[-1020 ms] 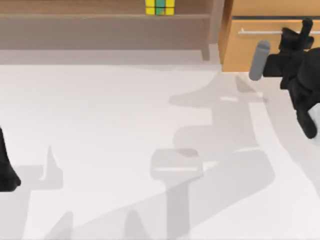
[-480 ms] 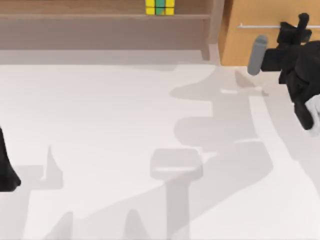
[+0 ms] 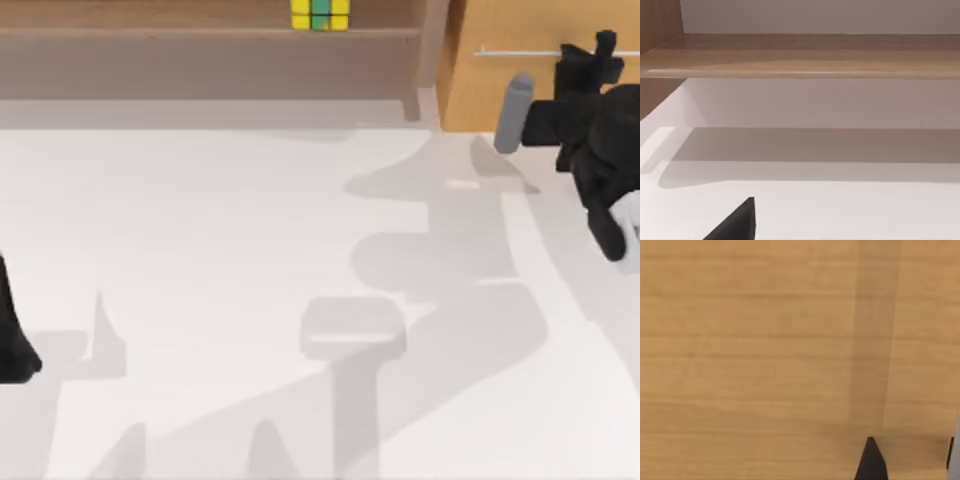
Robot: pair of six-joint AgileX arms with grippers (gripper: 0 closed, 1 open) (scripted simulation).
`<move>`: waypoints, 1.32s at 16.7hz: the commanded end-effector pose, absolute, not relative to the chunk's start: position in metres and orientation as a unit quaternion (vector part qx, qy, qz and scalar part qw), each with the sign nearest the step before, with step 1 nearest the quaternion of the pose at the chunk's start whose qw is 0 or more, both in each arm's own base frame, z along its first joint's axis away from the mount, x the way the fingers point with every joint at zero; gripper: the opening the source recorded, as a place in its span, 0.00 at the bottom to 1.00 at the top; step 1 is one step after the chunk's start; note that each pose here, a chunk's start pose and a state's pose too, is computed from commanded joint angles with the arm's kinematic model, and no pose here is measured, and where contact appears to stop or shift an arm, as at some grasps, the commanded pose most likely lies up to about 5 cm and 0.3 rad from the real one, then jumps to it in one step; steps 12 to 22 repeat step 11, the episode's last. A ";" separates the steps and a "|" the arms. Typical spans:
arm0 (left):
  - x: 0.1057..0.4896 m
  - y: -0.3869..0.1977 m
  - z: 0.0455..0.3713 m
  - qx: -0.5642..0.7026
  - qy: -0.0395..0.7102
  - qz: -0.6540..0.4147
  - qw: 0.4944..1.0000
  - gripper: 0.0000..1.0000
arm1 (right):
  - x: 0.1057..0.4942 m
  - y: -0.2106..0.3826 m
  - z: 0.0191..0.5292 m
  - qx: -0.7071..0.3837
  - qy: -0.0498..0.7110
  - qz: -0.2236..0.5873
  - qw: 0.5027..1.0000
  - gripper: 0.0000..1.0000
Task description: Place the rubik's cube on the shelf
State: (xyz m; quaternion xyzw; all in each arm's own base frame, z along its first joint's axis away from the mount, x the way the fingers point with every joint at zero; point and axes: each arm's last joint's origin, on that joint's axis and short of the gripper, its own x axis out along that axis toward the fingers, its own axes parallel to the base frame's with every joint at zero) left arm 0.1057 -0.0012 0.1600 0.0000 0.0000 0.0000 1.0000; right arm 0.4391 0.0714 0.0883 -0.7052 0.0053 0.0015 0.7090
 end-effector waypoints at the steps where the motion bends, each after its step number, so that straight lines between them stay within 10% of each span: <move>1: 0.106 -0.001 0.160 0.000 0.000 0.000 1.000 1.00 | 0.439 0.071 0.088 -0.705 0.005 0.002 0.709 0.68; 6: 0.106 -0.001 0.160 0.000 0.000 0.000 1.000 1.00 | 0.439 0.071 0.088 -0.705 0.005 0.002 0.709 1.00; 22: 0.106 -0.001 0.160 0.000 0.000 0.000 1.000 1.00 | 0.439 0.071 0.088 -0.705 0.005 0.002 0.709 1.00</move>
